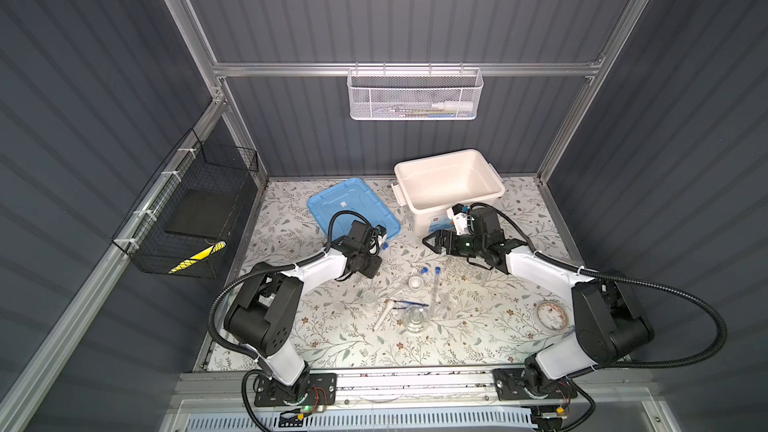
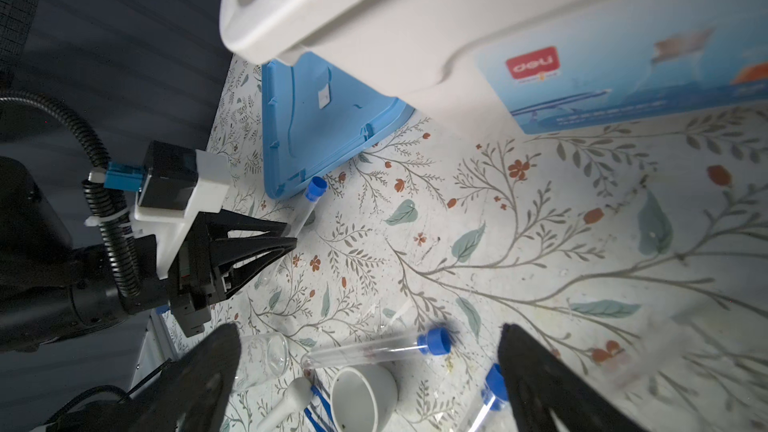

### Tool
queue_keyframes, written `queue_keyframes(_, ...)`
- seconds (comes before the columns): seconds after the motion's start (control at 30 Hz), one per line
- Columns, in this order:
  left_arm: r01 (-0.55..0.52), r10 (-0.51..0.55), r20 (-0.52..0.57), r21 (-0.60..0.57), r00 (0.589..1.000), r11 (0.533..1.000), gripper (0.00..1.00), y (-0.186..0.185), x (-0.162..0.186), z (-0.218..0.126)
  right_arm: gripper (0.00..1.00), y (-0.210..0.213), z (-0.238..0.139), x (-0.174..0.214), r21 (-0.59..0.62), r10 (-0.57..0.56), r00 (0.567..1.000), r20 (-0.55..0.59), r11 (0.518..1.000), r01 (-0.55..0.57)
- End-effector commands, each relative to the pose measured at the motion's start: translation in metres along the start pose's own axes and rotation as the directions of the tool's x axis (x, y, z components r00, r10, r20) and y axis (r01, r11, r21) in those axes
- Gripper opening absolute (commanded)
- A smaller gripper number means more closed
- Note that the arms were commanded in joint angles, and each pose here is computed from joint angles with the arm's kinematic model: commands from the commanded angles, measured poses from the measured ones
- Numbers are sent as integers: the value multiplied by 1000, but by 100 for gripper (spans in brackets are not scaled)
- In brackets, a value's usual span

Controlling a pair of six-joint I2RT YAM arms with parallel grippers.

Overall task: Organize the chemistry lab equipment
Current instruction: 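Lift the test tube with the left gripper while the right gripper approaches it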

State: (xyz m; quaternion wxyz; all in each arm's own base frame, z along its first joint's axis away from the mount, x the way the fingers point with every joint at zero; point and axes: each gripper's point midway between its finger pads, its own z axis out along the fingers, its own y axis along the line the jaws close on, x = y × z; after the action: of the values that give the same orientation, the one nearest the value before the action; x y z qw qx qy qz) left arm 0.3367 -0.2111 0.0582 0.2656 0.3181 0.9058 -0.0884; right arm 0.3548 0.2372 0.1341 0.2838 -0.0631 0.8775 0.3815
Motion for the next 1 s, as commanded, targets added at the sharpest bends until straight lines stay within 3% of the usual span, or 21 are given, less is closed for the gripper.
queue_keyframes(0.0, -54, 53, 98, 14, 994, 998, 17, -6, -27, -16, 99, 13, 2, -11, -54, 1, 1000, 27, 999, 0)
queue_keyframes(0.37, -108, 99, 176, 42, 979, 993, 17, -16, -42, -26, 99, 23, 12, -15, -123, 42, 999, 29, 992, -38)
queue_keyframes(0.97, -216, 179, 259, 120, 949, 969, 18, -38, -54, -37, 75, 36, 49, -15, -167, 145, 987, -67, 974, -154)
